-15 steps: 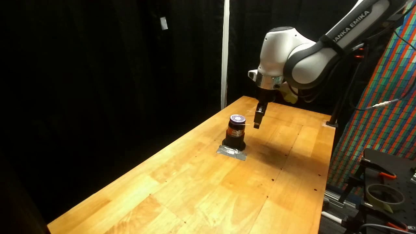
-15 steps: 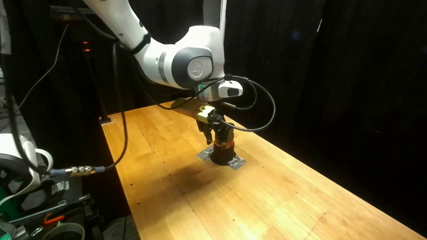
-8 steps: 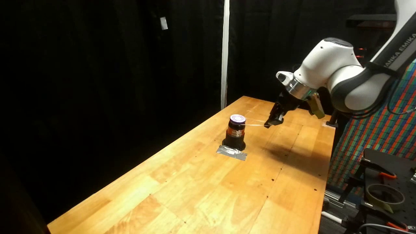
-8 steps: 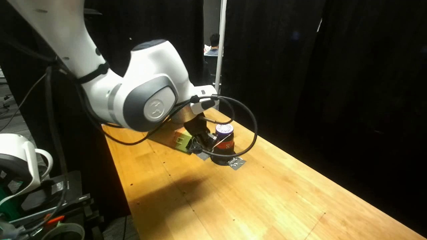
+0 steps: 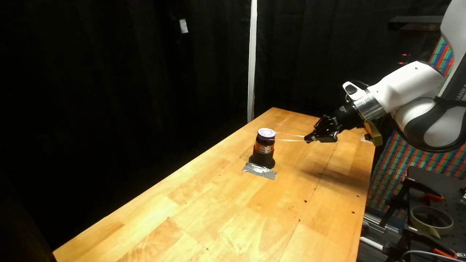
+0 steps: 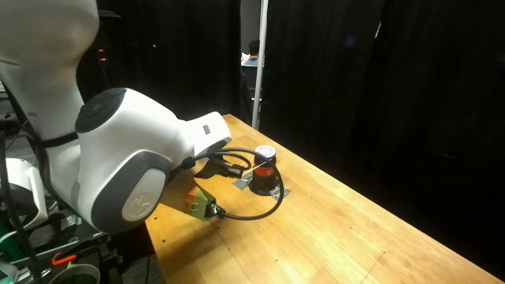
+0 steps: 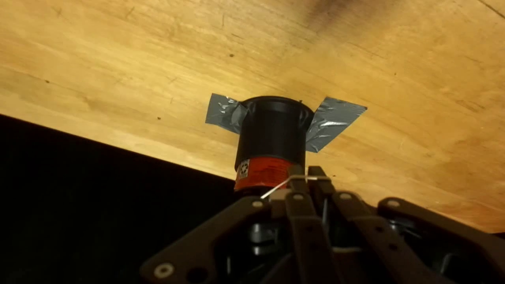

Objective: Put the rubber band around the base of the cup

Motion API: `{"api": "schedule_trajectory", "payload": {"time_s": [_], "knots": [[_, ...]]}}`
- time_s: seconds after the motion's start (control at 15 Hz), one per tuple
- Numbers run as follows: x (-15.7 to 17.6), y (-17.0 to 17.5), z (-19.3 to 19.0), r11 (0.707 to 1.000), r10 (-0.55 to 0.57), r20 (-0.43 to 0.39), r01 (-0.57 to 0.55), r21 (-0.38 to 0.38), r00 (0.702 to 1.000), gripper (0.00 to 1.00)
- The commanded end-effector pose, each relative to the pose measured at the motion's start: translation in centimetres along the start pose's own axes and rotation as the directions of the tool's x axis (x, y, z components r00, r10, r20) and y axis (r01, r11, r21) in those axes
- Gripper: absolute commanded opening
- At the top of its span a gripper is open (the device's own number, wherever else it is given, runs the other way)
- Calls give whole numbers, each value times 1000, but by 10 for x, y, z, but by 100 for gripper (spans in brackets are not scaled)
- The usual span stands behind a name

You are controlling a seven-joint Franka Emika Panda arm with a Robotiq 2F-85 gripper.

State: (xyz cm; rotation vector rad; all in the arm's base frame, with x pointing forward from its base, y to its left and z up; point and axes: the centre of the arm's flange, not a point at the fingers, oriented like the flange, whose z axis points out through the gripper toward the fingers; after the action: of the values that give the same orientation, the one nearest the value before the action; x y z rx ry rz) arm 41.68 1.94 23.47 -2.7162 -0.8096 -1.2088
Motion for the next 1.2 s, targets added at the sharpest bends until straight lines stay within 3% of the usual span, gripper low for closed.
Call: {"api": "schedule_trajectory", "payload": {"time_s": [0.0, 0.33, 0.87, 0.93, 1.0, 1.13], "knots": [[-41, 5, 5, 997, -81, -122, 81, -4, 989, 12], [-55, 6, 9, 986, -164, -267, 160, -40, 949, 12], [-27, 12, 13, 948, -318, -287, 299, -109, 904, 11], [-20, 14, 9, 950, -311, -253, 292, -110, 916, 36], [-6, 16, 2, 949, -313, -195, 297, -107, 930, 36], [40, 20, -17, 946, -298, -49, 289, -145, 953, 50]]}}
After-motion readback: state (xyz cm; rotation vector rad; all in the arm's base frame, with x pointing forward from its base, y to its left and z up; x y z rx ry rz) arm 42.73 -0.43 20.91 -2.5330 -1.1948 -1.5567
